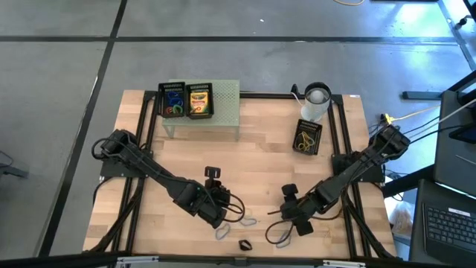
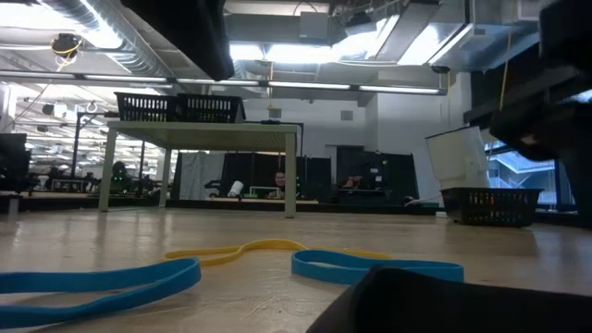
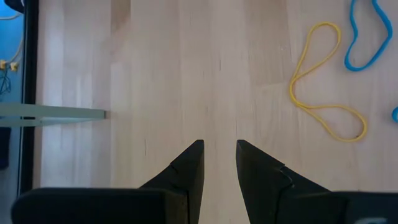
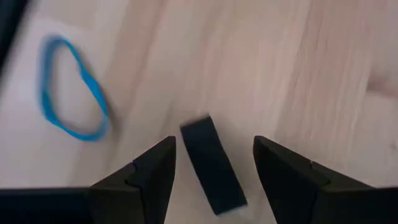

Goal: Pick & Place Office Desk Supplies
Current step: Put the black rubber band into the black bin

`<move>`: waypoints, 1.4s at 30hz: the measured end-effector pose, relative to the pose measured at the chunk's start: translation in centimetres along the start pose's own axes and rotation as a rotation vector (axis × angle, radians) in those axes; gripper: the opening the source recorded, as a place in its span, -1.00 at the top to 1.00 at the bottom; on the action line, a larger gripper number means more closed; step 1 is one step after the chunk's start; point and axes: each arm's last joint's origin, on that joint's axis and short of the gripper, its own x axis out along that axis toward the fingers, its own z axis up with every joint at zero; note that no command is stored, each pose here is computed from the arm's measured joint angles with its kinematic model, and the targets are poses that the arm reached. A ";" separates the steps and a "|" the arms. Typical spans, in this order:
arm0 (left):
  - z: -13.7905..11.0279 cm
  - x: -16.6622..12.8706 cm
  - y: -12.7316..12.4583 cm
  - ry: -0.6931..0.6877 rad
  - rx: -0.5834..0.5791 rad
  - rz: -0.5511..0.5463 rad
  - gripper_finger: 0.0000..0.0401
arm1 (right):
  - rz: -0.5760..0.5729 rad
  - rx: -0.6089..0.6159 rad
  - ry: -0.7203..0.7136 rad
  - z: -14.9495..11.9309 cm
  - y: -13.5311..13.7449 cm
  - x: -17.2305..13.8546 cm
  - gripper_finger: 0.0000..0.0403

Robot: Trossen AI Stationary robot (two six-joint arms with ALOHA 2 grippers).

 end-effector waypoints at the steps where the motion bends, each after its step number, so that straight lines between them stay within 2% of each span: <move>1: 0.0 0.0 0.0 -0.004 -0.003 -0.001 0.57 | -0.008 -0.002 0.021 -0.2 0.0 0.3 -0.08; 9: 0.2 0.0 -0.1 -0.018 -0.005 -0.007 0.57 | 0.008 -0.008 0.074 -0.6 0.0 1.5 -0.07; 12: 0.2 0.0 -0.1 -0.019 -0.005 -0.007 0.57 | -0.010 0.014 0.068 -0.6 0.0 1.5 0.00; 17: 0.2 0.0 -0.1 -0.019 -0.011 -0.007 0.57 | -0.016 0.068 0.071 -0.7 0.0 1.5 0.29; 24: 0.2 0.0 -0.1 -0.019 -0.013 -0.007 0.57 | -0.006 0.121 0.071 -0.6 0.0 1.5 0.91; 28: 0.2 0.0 -0.1 -0.019 -0.013 -0.007 0.57 | 0.001 0.168 0.077 -0.5 0.1 1.0 0.90; 31: 0.2 0.0 0.0 -0.020 -0.013 -0.006 0.57 | 0.023 0.183 0.023 1.1 0.5 -0.1 0.89; 33: 0.2 0.0 0.0 -0.022 -0.014 0.000 0.57 | -0.006 0.177 -0.002 2.1 0.5 -0.7 0.95; 36: 0.2 0.0 0.0 -0.026 -0.014 0.011 0.57 | -0.073 0.149 -0.074 4.0 0.8 -2.1 0.96; 42: 0.2 0.0 0.0 -0.028 -0.016 0.011 0.57 | -0.293 0.065 -0.272 8.5 1.3 -5.7 0.94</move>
